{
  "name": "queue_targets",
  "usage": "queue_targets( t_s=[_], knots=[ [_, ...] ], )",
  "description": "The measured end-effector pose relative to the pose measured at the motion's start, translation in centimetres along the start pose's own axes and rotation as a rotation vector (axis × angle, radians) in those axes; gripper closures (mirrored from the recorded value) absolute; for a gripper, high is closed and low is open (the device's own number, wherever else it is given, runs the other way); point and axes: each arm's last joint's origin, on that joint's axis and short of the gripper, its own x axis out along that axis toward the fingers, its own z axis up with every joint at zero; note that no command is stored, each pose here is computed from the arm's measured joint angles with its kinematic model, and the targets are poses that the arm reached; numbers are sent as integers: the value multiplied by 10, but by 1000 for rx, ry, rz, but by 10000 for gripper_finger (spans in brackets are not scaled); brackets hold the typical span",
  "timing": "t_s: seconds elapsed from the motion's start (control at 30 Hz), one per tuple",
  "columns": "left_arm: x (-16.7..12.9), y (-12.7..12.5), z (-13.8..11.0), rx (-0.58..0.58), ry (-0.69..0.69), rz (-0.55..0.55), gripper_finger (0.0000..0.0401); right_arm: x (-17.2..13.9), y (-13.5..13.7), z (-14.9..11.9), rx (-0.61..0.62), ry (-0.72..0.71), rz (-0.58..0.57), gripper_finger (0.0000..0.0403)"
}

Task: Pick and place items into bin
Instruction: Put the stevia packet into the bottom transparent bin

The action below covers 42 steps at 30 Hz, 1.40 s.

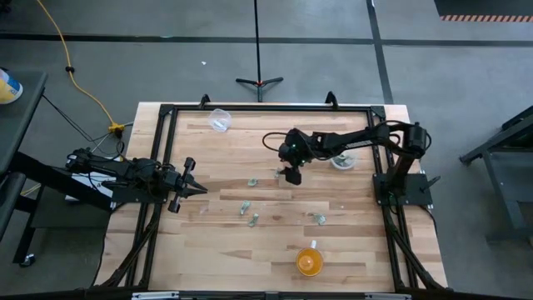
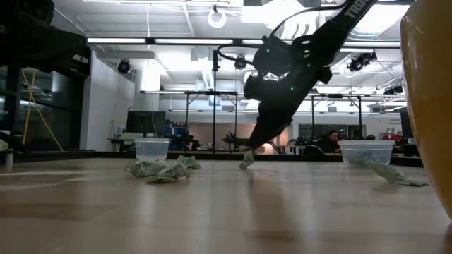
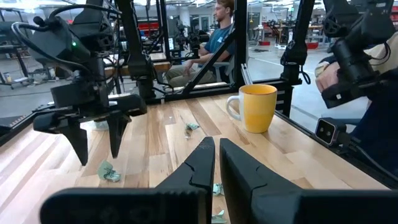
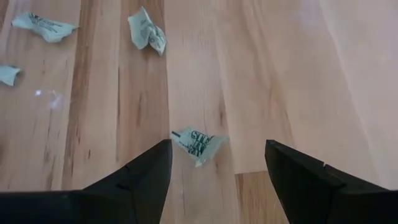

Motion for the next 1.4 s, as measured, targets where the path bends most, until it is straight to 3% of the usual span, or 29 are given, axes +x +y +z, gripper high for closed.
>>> queue_targets(
  t_s=[0.43, 1.13, 1.4],
  knots=[
    [0, 0, 0, 0, 2, 0, 339, 14, 12, -5, -40, 23, -26, 163],
    [0, 0, 0, 0, 2, -1, 339, 14, 12, -6, -37, 39, -16, 387],
    [0, 0, 0, 0, 2, -1, 339, 8, 10, -6, -6, 58, -36, 402]
  ],
)
